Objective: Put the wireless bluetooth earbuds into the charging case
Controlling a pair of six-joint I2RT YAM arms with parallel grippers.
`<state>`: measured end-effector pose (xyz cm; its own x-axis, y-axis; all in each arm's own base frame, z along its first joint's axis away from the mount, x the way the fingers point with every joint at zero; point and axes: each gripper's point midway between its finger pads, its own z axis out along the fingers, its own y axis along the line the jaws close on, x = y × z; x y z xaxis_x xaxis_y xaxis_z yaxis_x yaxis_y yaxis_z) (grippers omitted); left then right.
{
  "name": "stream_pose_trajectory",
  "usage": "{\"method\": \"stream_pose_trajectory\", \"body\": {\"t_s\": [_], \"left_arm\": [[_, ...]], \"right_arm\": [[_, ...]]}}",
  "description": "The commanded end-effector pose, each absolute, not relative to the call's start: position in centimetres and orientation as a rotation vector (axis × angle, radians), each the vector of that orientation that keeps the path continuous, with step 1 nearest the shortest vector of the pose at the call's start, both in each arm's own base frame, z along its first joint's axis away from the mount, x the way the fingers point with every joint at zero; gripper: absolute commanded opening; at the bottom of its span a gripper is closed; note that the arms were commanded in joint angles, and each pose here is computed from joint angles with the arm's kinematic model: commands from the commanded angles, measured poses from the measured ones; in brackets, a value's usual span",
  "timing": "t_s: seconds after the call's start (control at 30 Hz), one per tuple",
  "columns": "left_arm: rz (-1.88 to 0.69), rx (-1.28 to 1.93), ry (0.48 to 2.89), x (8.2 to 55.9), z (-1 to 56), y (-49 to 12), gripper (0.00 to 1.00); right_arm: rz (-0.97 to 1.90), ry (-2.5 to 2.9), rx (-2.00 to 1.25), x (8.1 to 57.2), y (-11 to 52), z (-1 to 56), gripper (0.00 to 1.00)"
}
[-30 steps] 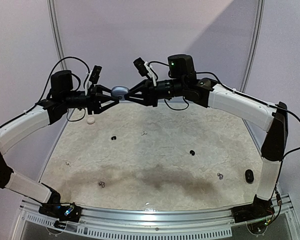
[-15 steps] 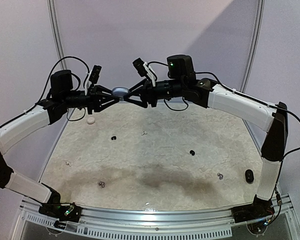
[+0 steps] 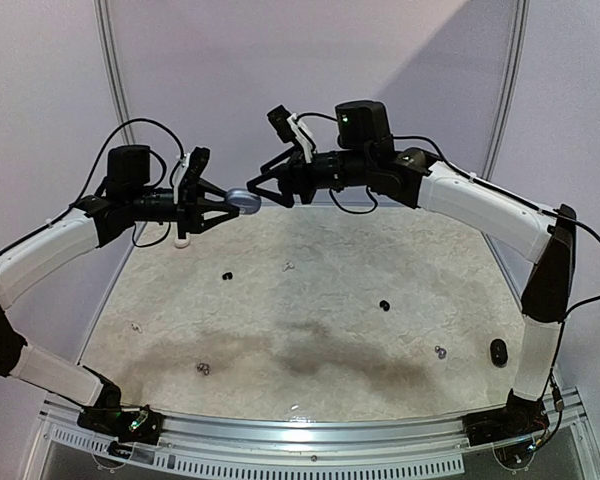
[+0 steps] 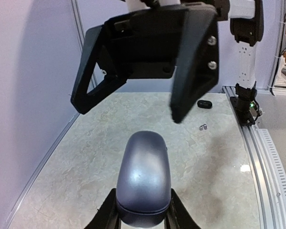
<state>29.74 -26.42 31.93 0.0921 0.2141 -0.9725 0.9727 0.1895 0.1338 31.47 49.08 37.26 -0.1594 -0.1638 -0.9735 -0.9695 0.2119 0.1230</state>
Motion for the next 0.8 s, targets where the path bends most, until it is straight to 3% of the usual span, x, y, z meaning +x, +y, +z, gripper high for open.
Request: {"method": "stream_pose_trajectory", "body": {"t_s": [0.0,0.37,0.77], "left_arm": [[-0.898,1.168,1.404,30.6,33.3,-26.6,0.00],[-0.934,1.242,1.348,29.3,33.2,-27.0,0.00],[-0.874,1.427,1.249,27.2,31.3,-27.0,0.00]], "right_arm": [[1.090,1.475,-1.244,29.1,49.8,36.1,0.78],[0.954,1.569,-1.224,31.2,50.6,33.8,0.81],[0.908,1.648,-1.130,33.6,50.4,33.4,0.65]]}}
